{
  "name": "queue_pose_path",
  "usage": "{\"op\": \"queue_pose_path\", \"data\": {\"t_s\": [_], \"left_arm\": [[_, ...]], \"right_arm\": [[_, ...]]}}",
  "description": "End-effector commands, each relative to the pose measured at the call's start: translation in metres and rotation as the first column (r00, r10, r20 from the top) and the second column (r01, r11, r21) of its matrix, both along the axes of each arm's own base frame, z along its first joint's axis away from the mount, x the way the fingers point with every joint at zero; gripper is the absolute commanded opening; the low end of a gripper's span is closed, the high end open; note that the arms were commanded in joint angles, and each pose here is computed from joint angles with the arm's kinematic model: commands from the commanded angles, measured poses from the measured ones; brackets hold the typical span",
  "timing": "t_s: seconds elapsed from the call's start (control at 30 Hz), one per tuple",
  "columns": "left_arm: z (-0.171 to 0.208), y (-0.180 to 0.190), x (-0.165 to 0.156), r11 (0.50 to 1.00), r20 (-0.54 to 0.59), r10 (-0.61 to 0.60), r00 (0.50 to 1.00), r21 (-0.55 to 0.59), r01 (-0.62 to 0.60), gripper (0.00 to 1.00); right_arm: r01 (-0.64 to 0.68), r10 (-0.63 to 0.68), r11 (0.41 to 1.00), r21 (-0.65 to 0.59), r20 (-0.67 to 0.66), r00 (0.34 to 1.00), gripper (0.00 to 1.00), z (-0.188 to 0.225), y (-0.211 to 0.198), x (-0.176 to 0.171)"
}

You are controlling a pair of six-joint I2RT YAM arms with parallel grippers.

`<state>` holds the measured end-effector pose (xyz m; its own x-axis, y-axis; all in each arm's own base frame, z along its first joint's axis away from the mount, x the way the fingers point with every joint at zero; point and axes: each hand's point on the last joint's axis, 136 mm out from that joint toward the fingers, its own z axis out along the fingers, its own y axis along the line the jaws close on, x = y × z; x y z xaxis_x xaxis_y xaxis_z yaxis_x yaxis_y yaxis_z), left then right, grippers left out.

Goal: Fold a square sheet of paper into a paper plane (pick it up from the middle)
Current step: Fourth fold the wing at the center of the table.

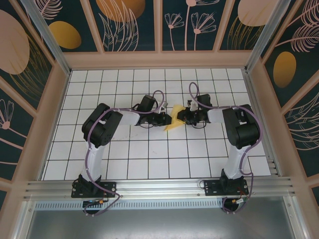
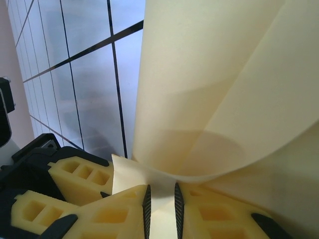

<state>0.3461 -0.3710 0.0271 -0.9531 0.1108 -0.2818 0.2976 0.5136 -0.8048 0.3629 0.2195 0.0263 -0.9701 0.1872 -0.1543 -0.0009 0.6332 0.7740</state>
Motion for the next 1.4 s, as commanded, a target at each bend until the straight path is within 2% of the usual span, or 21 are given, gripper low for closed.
{"op": "queue_pose_path", "data": {"t_s": [0.0, 0.2, 0.5, 0.83, 1.17, 1.37], "left_arm": [[-0.031, 0.010, 0.013, 0.994, 0.027, 0.048, 0.998, 0.098, -0.050, 0.22], [-0.032, 0.012, 0.012, 0.993, 0.023, 0.061, 0.998, 0.103, -0.063, 0.11], [-0.024, 0.018, 0.009, 0.989, -0.006, 0.142, 0.990, 0.032, -0.141, 0.03], [-0.036, 0.024, 0.008, 0.981, -0.073, 0.192, 0.979, 0.043, -0.189, 0.00], [-0.057, 0.033, 0.005, 0.969, -0.122, 0.226, 0.966, 0.126, -0.211, 0.00], [-0.064, 0.036, 0.004, 0.963, -0.138, 0.240, 0.961, 0.157, -0.218, 0.00]], "right_arm": [[-0.001, 0.001, 1.000, -0.008, -0.003, 1.000, 0.24, -0.001, -0.002, -0.003], [0.007, -0.008, 1.000, -0.023, -0.024, 1.000, 0.24, -0.008, -0.007, -0.009], [0.036, -0.037, 0.999, -0.028, -0.052, 0.998, 0.24, -0.017, -0.019, -0.014], [0.031, -0.032, 0.999, -0.023, -0.046, 0.998, 0.24, -0.014, -0.019, -0.012], [-0.048, 0.040, 0.993, 0.104, 0.077, 0.996, 0.21, 0.034, 0.005, 0.006], [-0.072, 0.063, 0.991, 0.114, 0.087, 0.994, 0.19, 0.035, 0.018, 0.013]]}}
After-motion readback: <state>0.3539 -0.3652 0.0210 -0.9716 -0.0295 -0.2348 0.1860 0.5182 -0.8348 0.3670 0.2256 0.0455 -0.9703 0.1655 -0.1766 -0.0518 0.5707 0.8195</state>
